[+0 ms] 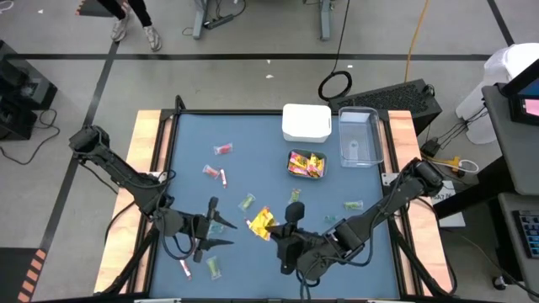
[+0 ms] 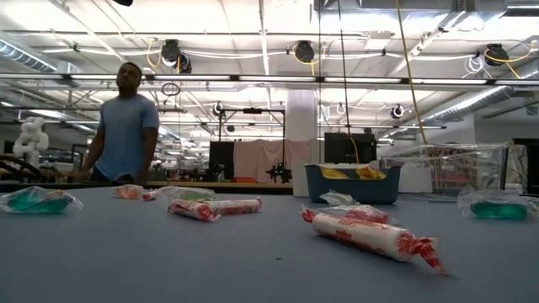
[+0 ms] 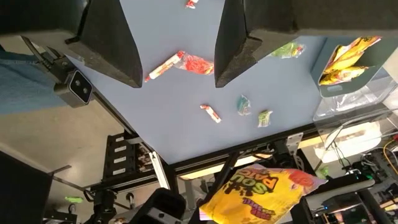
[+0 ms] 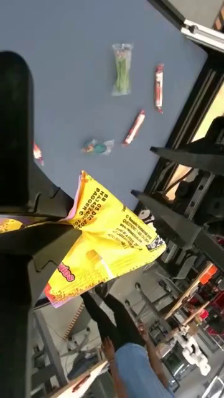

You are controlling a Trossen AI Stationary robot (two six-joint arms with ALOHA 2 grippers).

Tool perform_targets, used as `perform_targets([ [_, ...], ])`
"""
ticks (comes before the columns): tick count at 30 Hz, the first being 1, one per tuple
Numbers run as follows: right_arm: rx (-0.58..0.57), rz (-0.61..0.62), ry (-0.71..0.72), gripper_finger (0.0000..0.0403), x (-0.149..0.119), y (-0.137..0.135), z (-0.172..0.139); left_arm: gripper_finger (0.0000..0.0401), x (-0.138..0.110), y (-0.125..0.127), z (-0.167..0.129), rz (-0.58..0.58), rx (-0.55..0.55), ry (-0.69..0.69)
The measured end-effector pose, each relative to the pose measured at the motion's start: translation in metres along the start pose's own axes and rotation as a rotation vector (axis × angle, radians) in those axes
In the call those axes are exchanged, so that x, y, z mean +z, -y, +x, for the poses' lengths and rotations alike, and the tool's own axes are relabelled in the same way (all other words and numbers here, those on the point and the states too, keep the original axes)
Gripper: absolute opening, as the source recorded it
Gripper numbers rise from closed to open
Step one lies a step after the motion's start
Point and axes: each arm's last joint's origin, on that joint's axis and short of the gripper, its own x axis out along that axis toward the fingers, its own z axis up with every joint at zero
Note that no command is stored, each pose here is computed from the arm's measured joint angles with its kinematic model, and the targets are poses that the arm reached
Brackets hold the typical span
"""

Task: Sort candy
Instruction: Put the yellow candy into the green bin

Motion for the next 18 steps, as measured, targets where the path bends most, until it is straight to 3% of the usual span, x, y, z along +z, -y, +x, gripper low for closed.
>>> perform_targets([
  [9, -0.032, 0.326, -0.012, 0.0016, -0.002, 0.004, 0.004, 0.0206, 0.0, 0.0, 0.0, 0.0, 0.0, 0.0],
  [18, -0.134, 0.309, -0.161, 0.0016, -0.022, 0.032, 0.03, 0.0205, 0.0, 0.0, 0.0, 0.002, -0.002, -0.003],
])
